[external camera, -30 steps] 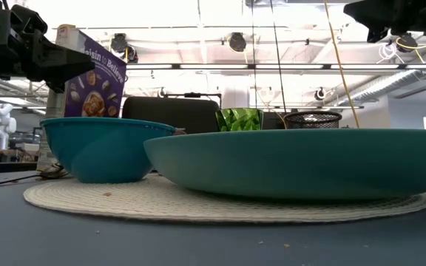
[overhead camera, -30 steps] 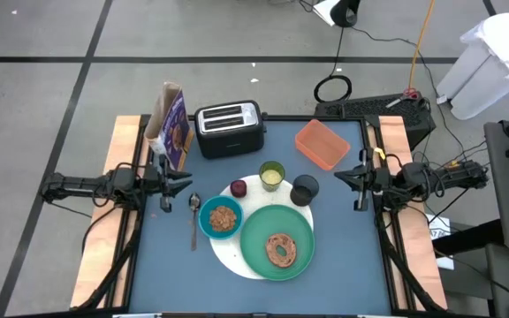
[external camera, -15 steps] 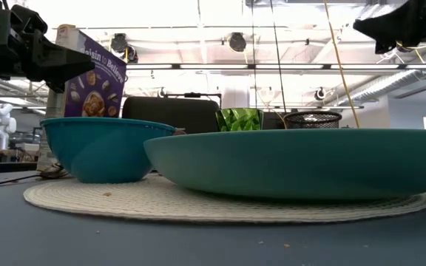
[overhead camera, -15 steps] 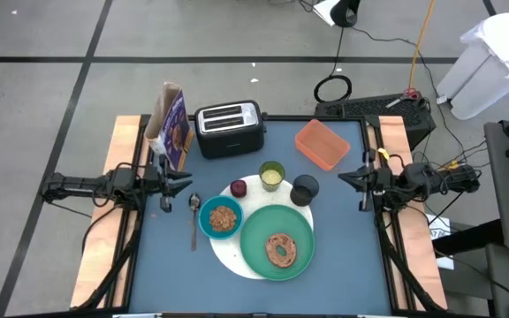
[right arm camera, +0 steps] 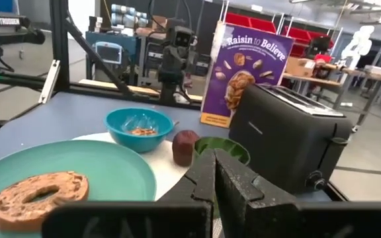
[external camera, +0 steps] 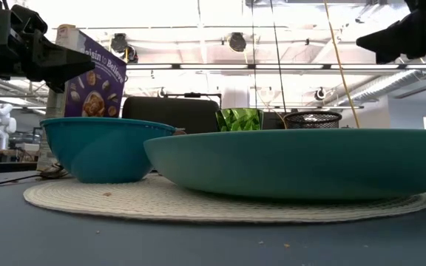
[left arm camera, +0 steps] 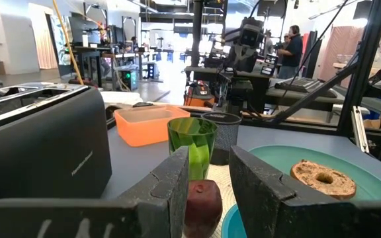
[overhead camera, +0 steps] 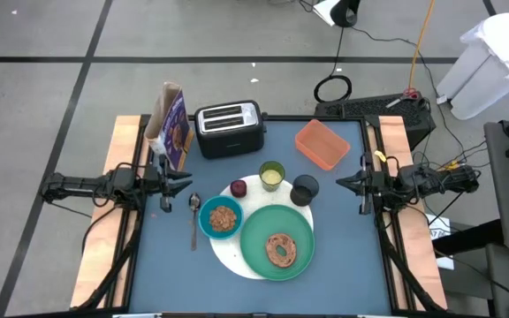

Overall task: Arrange a breakfast setting
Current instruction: Return to Home Position

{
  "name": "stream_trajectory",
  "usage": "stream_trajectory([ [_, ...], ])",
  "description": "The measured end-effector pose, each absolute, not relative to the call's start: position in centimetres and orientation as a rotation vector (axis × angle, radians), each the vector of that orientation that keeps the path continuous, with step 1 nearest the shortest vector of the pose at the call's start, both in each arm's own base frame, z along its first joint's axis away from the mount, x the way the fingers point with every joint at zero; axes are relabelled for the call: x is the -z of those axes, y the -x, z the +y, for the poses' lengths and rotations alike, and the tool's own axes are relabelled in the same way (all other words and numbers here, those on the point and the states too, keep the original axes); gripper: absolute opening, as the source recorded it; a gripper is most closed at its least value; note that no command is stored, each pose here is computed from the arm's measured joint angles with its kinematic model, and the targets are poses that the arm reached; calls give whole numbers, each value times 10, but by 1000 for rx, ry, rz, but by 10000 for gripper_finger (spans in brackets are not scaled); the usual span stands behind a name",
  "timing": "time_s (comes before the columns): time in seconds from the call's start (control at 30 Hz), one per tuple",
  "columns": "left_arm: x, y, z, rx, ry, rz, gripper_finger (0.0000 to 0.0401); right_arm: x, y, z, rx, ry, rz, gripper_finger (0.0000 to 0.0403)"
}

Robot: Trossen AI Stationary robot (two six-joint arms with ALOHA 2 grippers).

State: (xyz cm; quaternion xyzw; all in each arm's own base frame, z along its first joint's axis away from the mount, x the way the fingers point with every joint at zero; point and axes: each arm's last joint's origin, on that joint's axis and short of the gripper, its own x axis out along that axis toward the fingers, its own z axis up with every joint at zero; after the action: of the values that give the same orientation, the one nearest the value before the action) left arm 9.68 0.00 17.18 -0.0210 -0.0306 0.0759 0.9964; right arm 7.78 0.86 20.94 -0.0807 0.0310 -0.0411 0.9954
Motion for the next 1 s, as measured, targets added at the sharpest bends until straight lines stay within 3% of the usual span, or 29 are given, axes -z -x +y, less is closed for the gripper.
stream_trajectory([
  [0.33,-172,-97,0,-152,42,-61,115,-203,-81,10,68,154,52,0],
  [0.7,-172,-97,0,-152,42,-61,115,-183,-94,17,-78,202,-151,0],
  [0.8,-172,-97,0,-152,42,-62,115,-190,-93,17,-73,213,-241,0],
  [1.0,-172,-97,0,-153,42,-62,115,-188,-94,14,-35,327,-222,0],
])
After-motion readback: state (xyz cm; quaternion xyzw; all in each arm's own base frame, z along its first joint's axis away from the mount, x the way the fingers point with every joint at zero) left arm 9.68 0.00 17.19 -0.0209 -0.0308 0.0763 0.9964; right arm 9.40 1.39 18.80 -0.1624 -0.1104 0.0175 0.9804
